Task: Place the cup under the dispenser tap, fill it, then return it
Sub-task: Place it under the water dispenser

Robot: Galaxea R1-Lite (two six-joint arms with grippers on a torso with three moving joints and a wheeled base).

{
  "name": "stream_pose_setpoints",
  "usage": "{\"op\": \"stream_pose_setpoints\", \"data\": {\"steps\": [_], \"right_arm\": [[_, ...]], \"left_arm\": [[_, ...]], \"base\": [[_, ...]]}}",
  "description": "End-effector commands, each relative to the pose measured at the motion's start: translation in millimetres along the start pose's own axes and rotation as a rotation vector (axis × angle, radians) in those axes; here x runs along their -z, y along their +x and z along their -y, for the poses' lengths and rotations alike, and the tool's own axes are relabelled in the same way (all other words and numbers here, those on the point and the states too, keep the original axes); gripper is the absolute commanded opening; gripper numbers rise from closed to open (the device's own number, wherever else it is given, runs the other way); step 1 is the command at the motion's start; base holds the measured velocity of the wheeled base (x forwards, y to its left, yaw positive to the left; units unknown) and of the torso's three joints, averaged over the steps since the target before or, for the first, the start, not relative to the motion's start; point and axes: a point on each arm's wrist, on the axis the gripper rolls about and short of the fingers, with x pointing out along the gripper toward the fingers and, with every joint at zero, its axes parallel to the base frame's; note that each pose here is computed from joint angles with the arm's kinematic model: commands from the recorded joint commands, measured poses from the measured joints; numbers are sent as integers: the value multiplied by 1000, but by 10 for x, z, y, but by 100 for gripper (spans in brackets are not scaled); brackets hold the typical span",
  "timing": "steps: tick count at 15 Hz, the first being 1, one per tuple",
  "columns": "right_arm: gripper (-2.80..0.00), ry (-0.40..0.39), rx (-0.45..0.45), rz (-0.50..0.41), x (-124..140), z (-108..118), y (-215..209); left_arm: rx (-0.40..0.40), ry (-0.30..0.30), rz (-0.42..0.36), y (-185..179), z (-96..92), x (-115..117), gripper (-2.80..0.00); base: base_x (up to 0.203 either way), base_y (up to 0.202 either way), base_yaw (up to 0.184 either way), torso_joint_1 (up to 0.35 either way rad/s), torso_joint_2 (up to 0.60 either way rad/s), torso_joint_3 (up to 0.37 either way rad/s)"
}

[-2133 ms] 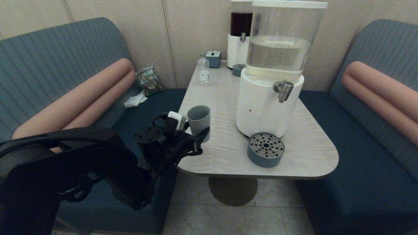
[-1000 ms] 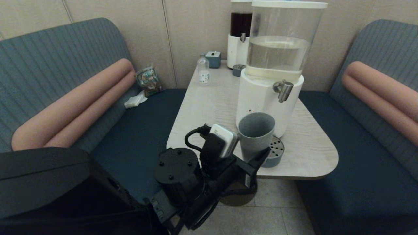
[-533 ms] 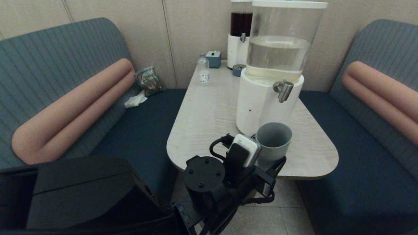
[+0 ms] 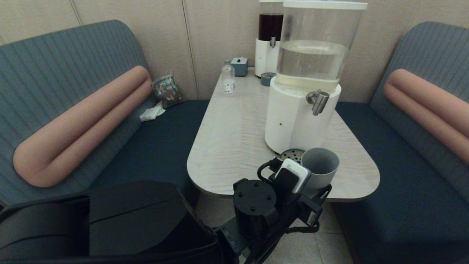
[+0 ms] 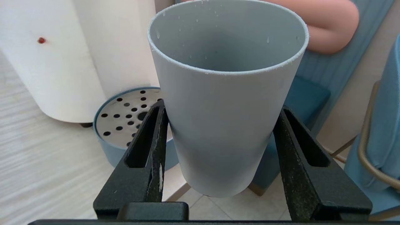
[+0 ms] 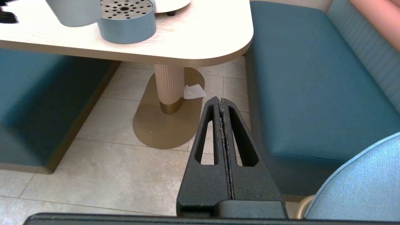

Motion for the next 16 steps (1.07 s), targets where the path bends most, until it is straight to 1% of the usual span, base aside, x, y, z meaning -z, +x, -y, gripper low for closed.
{"op": "stream_pose_setpoints", "data": {"steps": [1,4,10,13,14,16], "right_arm": [[-280,0,0,-1,0,0,1],[-280,1,0,-1,0,0,1],[-280,0,0,-1,0,0,1],[-280,1,0,-1,0,0,1],[-280,1,0,-1,0,0,1],[-280,-1,0,-1,0,0,1]], "left_arm": [[-1,4,-2,47,10,57,-280],[-7,10,-4,164,0,105,-280],[-71,21,-1,398,-265,191,-280],[-100,41,10,523,-414,195,-280],[-102,43,-1,554,-432,202,-280],[-108,43,8,631,-454,224,-280]], "base": [[0,0,0,0,0,0],[0,0,0,0,0,0],[0,0,0,0,0,0],[0,0,0,0,0,0],[0,0,0,0,0,0],[0,0,0,0,0,0]]}}
